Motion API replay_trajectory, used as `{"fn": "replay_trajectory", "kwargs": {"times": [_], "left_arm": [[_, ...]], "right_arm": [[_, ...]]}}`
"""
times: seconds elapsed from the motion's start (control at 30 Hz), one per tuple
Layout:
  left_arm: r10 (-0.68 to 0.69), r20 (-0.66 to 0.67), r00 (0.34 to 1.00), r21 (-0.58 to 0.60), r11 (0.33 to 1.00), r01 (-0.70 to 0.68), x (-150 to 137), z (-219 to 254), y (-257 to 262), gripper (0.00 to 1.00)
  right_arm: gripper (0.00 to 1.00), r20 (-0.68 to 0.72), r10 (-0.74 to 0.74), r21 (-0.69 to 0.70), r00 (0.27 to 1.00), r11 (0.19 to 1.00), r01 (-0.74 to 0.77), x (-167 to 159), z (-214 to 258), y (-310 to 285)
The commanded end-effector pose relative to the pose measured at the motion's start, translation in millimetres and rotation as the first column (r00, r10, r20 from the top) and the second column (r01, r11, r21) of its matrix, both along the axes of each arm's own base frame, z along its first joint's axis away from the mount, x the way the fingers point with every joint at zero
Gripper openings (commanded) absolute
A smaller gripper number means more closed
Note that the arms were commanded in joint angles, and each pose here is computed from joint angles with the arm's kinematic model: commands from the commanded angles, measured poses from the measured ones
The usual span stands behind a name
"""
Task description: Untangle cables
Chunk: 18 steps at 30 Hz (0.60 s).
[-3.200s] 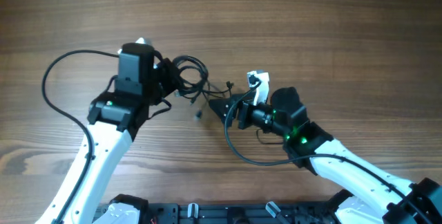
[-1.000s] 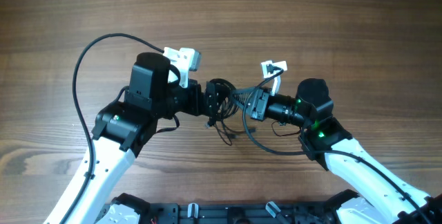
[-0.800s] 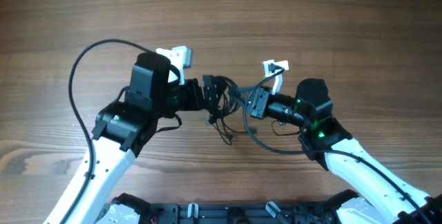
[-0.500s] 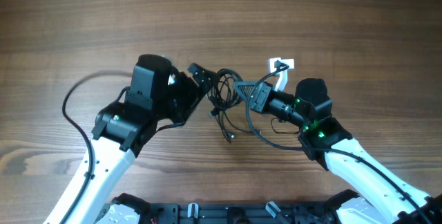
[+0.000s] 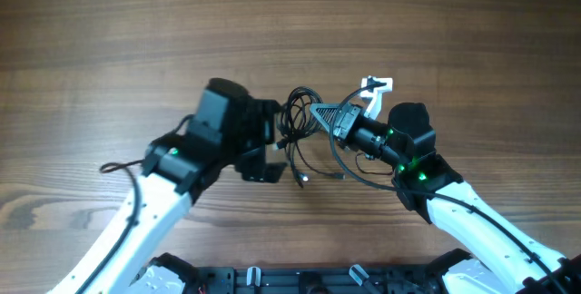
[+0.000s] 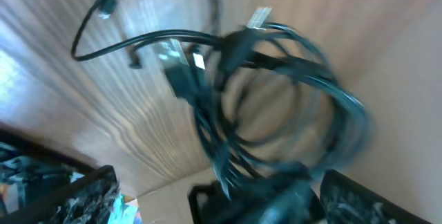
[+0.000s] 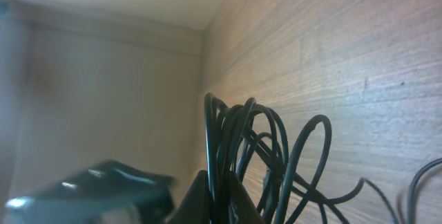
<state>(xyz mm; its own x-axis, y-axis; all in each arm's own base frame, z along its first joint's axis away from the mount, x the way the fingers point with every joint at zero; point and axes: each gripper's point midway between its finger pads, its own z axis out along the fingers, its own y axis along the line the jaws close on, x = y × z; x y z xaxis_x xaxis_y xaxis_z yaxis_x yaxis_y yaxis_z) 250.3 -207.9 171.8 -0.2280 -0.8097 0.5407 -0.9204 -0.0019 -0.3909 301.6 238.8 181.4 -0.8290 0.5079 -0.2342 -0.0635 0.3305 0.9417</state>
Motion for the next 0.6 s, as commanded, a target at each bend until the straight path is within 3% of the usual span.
{"fn": "replay_trajectory", "kwargs": {"times": [0.0, 0.07, 0.2, 0.27, 0.33, 0.37, 0.47, 0.57], "left_arm": [[0.075, -0.101, 0.992, 0.038, 0.997, -0.072, 3.8, -25.1, -6.1, 0.87], [0.075, -0.108, 0.991, 0.043, 0.997, -0.070, 9.6, -33.1, -9.8, 0.76], [0.073, -0.084, 0.994, 0.026, 0.997, -0.071, 25.0, -39.9, -18.9, 0.44], [0.072, -0.068, 0.995, 0.016, 0.997, -0.071, 29.9, -39.2, -21.6, 0.21], [0.068, -0.050, 0.996, 0.018, 0.998, -0.067, 32.3, -38.1, -21.8, 0.15], [0.050, -0.030, 0.998, 0.030, 0.998, -0.049, 33.2, -38.2, -20.9, 0.05], [-0.086, 0.094, 0.992, 0.114, 0.991, 0.076, 39.6, -38.1, -13.7, 0.04], [-0.285, 0.234, 0.929, 0.238, 0.944, 0.229, 48.1, -34.2, -1.6, 0.04]], "right_arm": [[0.04, -0.063, -0.028, 0.036, 0.998, 0.999, 0.030, 2.8, -2.9, -1.3], [0.04, -0.079, -0.014, 0.049, 0.997, 0.999, 0.018, 0.5, -2.5, 0.5], [0.04, -0.086, -0.003, 0.049, 0.996, 0.999, 0.007, -1.6, -3.8, 1.5], [0.04, -0.091, -0.003, 0.045, 0.996, 0.999, 0.007, -2.0, -5.2, 1.3], [0.04, -0.096, -0.004, 0.043, 0.995, 0.999, 0.008, -2.2, -6.4, 1.1], [0.04, -0.095, -0.004, 0.041, 0.995, 0.999, 0.008, -2.2, -6.7, 1.0], [0.17, -0.091, -0.028, -0.011, 0.995, 1.000, 0.027, -0.2, -16.3, -3.8], [0.29, -0.040, -0.021, -0.118, 0.999, 0.993, 0.016, -0.9, -29.9, -9.3]]}}
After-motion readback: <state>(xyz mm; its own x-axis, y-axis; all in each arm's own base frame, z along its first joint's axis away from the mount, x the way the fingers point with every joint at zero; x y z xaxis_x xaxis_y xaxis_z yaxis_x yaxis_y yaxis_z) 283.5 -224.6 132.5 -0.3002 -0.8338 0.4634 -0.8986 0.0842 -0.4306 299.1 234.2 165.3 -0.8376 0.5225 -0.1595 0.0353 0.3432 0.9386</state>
